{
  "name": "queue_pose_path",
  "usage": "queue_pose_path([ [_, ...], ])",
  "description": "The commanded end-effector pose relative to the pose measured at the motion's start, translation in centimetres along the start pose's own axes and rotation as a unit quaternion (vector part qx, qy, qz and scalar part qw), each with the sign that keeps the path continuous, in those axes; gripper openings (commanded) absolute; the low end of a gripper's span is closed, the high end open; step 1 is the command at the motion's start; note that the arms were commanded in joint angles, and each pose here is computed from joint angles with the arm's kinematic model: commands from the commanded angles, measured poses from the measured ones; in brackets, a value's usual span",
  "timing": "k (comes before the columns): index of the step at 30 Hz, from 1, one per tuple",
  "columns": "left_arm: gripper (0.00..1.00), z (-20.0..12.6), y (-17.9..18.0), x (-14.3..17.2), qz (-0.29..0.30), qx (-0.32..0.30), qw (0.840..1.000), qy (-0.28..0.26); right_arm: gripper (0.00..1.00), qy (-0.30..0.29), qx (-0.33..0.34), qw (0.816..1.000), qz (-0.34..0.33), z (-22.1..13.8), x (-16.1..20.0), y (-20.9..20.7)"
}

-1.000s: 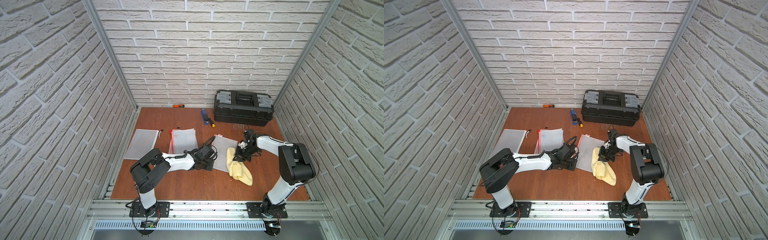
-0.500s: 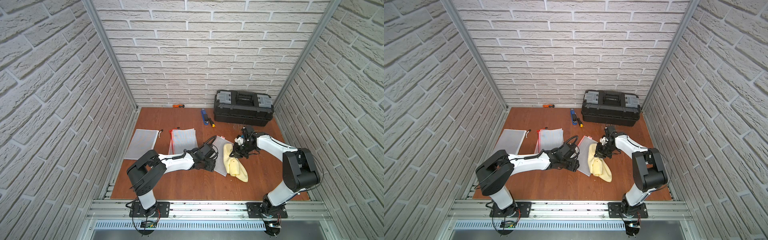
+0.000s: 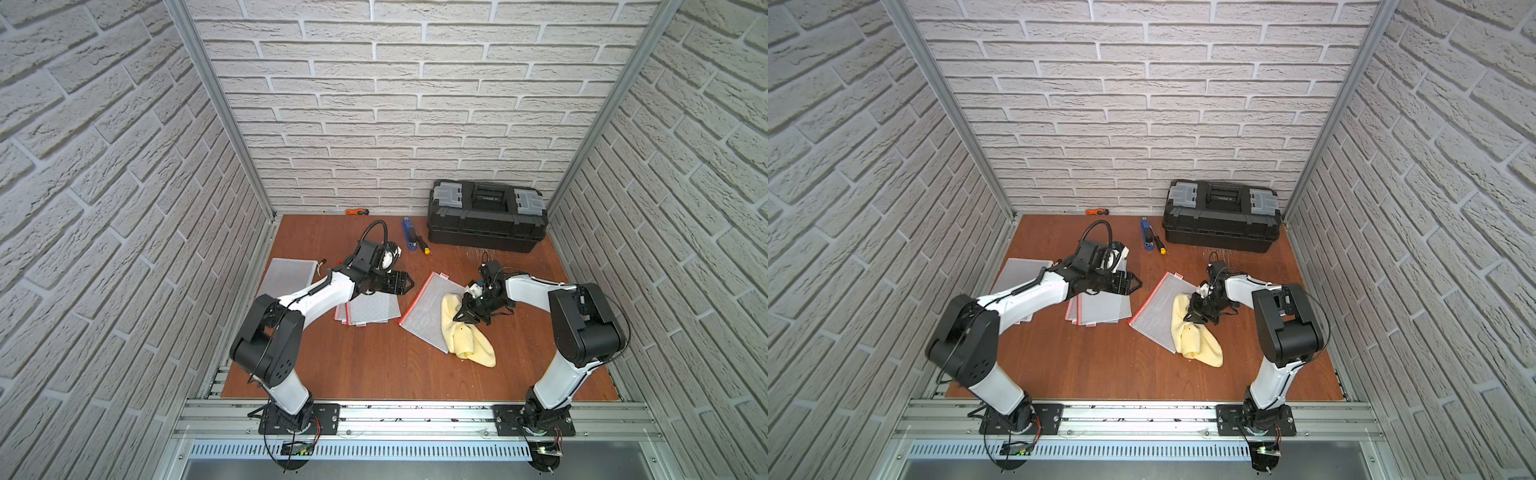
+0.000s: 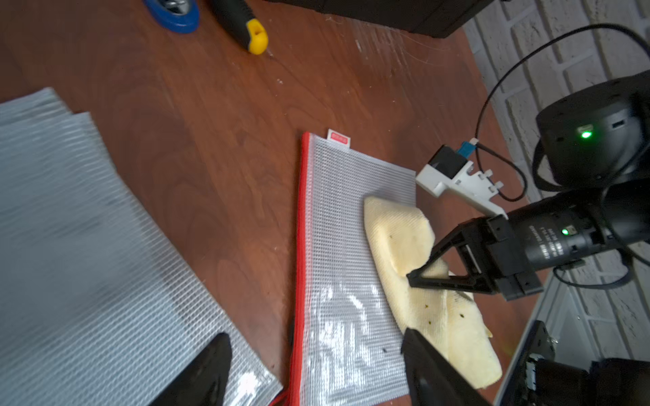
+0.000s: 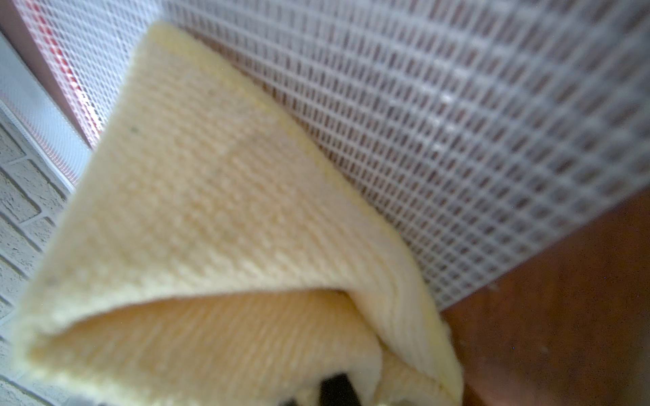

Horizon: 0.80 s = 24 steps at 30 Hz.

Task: Wipe the document bag
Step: Adjust the document bag at the center of the board.

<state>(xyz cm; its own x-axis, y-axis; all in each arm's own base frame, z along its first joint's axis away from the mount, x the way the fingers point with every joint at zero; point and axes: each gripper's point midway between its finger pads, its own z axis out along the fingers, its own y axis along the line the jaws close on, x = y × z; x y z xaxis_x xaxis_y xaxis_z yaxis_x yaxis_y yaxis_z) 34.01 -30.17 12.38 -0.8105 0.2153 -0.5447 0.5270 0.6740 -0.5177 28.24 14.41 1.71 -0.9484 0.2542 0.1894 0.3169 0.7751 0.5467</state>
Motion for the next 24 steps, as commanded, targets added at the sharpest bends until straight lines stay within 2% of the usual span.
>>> queue_pose_path([
  [1, 0.74, 1.7, -2.8, 1.9, 0.047, 0.101, 0.992, 0.060, 0.02, -0.004, 0.021, 1.000, 0.012, 0.7, 0.4, -1.5],
  [3, 0.74, 2.5, -2.4, 2.0, 0.047, 0.105, 0.991, 0.066, 0.02, -0.005, 0.019, 1.000, 0.011, 0.6, 0.5, -1.4],
  [12, 0.72, 4.8, 2.3, 4.0, 0.012, 0.056, 0.993, 0.100, 0.02, -0.007, 0.010, 1.000, 0.002, 0.2, 0.4, -0.8],
  [24, 0.60, 6.3, 0.9, 7.3, 0.009, 0.086, 0.986, 0.142, 0.02, -0.011, 0.008, 1.000, 0.000, -0.1, 0.4, -0.4],
])
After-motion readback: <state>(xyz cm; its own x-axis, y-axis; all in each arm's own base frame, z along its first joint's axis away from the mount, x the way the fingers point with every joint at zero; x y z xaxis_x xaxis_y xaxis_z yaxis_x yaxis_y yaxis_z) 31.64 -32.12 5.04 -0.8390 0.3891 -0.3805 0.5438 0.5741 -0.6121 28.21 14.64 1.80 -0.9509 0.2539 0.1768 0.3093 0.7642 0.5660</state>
